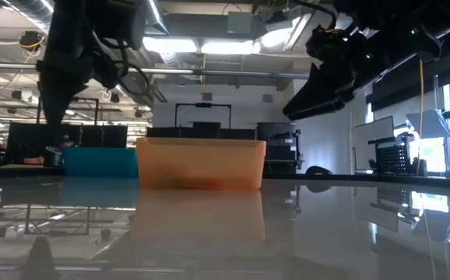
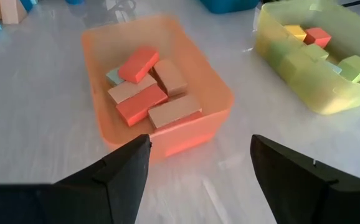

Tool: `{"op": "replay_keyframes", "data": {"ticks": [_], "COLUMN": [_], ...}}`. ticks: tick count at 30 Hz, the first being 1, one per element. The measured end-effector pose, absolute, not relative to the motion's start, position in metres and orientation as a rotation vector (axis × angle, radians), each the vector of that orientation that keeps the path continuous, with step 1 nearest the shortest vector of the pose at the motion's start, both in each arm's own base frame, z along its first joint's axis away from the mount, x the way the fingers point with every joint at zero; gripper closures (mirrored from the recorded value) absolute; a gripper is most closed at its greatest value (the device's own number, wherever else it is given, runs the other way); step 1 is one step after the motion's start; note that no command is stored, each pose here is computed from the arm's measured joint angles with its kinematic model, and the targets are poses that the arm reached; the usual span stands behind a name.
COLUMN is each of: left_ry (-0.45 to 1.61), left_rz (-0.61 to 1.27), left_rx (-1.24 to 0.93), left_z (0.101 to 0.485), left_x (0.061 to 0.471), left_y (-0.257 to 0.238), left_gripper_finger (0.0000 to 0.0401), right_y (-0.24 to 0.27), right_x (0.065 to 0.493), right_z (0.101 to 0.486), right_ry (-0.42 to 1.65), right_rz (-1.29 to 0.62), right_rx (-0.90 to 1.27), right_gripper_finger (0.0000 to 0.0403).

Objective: Sort blocks by size
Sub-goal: Put the blue square block into the yellow bin

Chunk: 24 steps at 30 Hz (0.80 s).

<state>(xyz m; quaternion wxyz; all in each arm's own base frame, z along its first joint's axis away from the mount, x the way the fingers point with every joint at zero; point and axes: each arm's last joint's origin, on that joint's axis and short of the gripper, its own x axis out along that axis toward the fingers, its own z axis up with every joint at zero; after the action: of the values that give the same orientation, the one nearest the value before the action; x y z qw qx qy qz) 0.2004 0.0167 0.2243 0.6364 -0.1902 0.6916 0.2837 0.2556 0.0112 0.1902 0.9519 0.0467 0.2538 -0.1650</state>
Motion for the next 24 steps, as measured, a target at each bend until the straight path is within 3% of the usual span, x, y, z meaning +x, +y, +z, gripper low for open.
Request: {"op": "replay_keyframes", "data": {"ticks": [9,18,24], "left_ry": [1.732,2.084,2.153], "left_rz": [0.583,0.561,0.539], "left_rx": [-0.399,-0.418,-0.389], "left_z": [0.203,0.159,0.137], "left_x": [0.209,0.192,0.188], "left_y": [-0.008,-0.012,-0.011], "left_gripper_finger": [0.0156,0.0156,0.0158], "right_y": [0.012,0.012,0.012], "right_x": [0.256,0.256,0.256], "right_z": [0.19,0.19,0.191], "right_ry": [0.516,0.515,0.507], "right_rz": [-0.325,-0.324,-0.324], "right_rx": [0.101,0.101,0.103], "right_gripper_finger": [0.0127,0.0127,0.0127]}}
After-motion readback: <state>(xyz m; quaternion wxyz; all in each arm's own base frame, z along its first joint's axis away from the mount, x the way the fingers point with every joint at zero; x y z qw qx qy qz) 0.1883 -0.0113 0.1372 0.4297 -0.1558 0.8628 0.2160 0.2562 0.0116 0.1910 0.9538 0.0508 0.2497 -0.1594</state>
